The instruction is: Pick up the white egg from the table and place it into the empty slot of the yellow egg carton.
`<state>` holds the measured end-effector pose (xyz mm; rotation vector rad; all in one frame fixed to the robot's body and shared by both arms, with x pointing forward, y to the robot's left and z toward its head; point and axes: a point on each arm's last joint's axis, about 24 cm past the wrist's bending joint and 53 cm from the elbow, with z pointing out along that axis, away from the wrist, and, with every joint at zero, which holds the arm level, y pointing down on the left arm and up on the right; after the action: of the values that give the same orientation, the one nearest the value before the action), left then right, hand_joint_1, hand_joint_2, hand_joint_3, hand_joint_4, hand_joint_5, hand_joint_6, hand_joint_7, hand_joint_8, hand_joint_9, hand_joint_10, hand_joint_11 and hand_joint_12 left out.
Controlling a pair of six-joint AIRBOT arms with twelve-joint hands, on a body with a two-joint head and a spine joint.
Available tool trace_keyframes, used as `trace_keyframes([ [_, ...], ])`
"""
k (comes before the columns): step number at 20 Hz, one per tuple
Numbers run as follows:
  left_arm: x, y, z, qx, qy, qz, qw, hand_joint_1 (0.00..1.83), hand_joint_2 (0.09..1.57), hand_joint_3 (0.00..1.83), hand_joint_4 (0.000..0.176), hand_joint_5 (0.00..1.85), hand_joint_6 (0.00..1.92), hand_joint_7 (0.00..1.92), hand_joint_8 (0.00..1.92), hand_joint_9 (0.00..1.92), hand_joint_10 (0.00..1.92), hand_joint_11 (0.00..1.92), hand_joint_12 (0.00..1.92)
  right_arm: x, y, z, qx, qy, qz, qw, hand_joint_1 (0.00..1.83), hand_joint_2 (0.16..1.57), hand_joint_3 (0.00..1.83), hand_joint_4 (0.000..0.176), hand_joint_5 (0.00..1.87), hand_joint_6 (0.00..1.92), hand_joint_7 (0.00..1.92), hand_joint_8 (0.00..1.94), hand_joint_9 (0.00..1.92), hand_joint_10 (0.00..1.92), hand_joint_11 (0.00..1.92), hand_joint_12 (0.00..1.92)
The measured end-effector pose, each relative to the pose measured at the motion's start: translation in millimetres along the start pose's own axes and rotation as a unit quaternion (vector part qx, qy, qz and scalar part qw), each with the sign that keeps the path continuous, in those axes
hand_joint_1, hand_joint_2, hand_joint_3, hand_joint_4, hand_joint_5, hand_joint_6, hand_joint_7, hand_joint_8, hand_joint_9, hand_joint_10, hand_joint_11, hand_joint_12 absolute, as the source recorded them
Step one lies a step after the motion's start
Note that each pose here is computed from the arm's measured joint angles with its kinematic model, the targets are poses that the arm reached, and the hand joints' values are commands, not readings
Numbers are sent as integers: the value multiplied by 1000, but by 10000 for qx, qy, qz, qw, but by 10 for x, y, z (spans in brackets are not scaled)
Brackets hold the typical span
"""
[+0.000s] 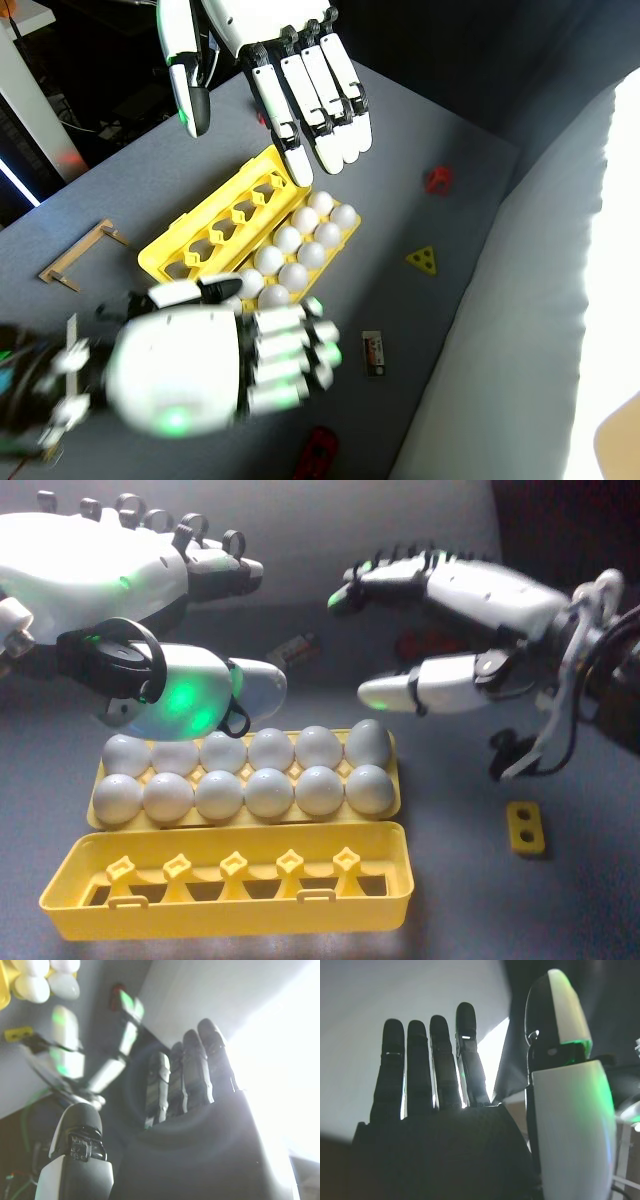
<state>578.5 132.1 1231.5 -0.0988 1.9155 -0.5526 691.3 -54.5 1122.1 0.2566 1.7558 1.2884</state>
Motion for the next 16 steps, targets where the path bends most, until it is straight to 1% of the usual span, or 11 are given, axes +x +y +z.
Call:
trace_keyframes([
  [2,20,-3,-5,-5,23,7,10000,56,1289,0,33,218,10,157,6,190,11,0,611,-89,85,-147,119,308,-636,9974,440,1126,10,0,445,617,481,19,247,419,0,1237],
  [3,25,-8,-6,3,33,-3,10000,65,1294,0,31,268,13,296,12,283,24,0,858,-108,104,-171,139,352,-706,9968,413,1161,19,0,549,785,683,113,429,692,0,1617],
  [4,29,-9,-7,3,37,-1,10000,65,1294,0,31,268,13,296,12,283,24,0,858,-125,104,-197,188,400,-733,9963,413,1161,19,0,549,785,683,113,429,692,0,1617],
  [5,33,-14,-8,9,41,-3,10000,72,1323,3,18,413,42,521,48,485,87,59,1160,-171,103,-246,281,458,-808,9953,391,1186,16,0,588,1137,681,755,439,1238,73,1822],
  [6,33,-12,-8,5,41,1,10000,135,1339,1,0,717,45,875,89,697,439,252,1425,-249,113,-311,380,484,-933,9937,379,1221,18,0,698,1420,701,1403,477,1785,323,1917],
  [8,29,-10,-8,0,32,12,10000,221,1328,0,0,873,75,1077,163,693,996,395,1582,-360,192,-440,453,486,-1250,9899,417,1255,24,0,813,1527,803,1554,565,1914,516,1921],
  [10,48,3,-7,-22,63,-9,10000,326,1341,4,0,771,1344,944,1384,831,1563,597,1883,-396,281,-535,455,488,-1520,9861,503,1313,45,0,942,1810,990,1740,905,1921,873,1921],
  [13,64,0,-9,-16,78,30,10000,472,1398,8,0,794,1881,1112,1749,1087,1810,986,1921,-298,304,-536,577,588,-1753,9811,649,1371,80,0,1109,1920,1258,1938,1274,1921,1325,1921],
  [14,67,-5,-12,-13,80,36,10000,586,1415,8,0,892,1913,1187,1800,1155,1847,1091,1921,-255,274,-526,645,656,-1702,9811,872,907,1002,0,853,1921,1346,1940,1344,1921,1430,1921],
  [15,78,-18,-17,1,87,52,9999,747,1407,0,0,969,1921,1211,1910,1201,1918,1153,1921,-179,217,-514,793,812,-1672,9794,964,701,1382,0,871,1921,1365,1941,1385,1921,1491,1921],
  [16,90,-11,-18,-10,101,66,9999,747,1407,0,0,969,1921,1211,1910,1201,1918,1153,1921,-141,183,-513,863,882,-1664,9783,964,701,1382,0,871,1921,1365,1941,1385,1921,1491,1921],
])
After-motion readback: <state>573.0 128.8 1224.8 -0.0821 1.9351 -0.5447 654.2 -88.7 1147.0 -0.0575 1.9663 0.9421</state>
